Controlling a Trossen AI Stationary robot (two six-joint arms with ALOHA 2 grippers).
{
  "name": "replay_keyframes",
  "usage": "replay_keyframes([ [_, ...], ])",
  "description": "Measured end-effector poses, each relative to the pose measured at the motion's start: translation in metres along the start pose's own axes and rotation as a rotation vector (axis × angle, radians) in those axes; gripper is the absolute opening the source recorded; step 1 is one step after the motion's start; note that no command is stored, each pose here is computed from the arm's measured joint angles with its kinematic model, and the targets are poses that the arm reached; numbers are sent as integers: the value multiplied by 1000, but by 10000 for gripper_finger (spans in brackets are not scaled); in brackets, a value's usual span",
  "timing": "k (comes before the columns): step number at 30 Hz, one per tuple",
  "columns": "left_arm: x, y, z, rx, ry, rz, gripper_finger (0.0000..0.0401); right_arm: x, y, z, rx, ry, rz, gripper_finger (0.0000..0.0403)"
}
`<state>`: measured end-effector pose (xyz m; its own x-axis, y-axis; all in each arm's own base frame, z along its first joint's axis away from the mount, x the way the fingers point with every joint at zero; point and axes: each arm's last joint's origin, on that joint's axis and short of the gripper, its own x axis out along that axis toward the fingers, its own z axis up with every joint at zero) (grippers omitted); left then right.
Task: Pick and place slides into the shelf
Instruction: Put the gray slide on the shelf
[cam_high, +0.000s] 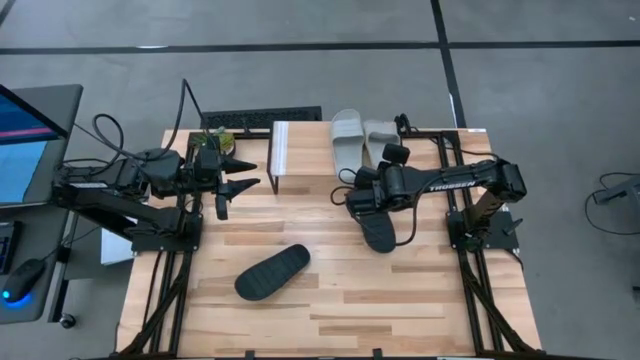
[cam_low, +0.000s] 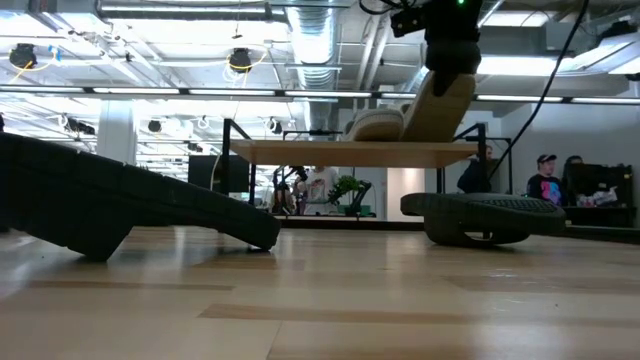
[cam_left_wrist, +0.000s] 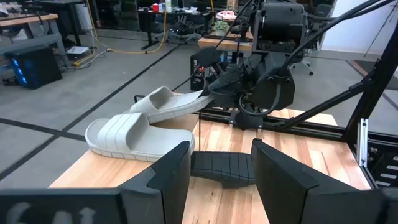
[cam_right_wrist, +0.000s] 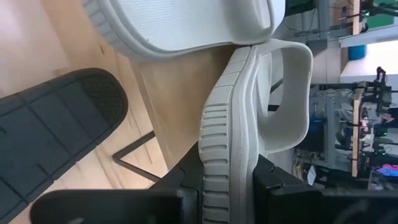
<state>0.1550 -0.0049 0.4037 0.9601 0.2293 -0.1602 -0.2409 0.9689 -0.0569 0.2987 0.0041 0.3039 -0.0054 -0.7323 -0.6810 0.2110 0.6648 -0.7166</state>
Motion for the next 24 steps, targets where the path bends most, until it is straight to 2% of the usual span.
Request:
replay_keyframes([
  [15,0,0,0,0,0,0,158,0,1,0,1,11,33,50],
  [24,0,0,0,-1,1,0,158,2,0,0,-3,27,64,112],
])
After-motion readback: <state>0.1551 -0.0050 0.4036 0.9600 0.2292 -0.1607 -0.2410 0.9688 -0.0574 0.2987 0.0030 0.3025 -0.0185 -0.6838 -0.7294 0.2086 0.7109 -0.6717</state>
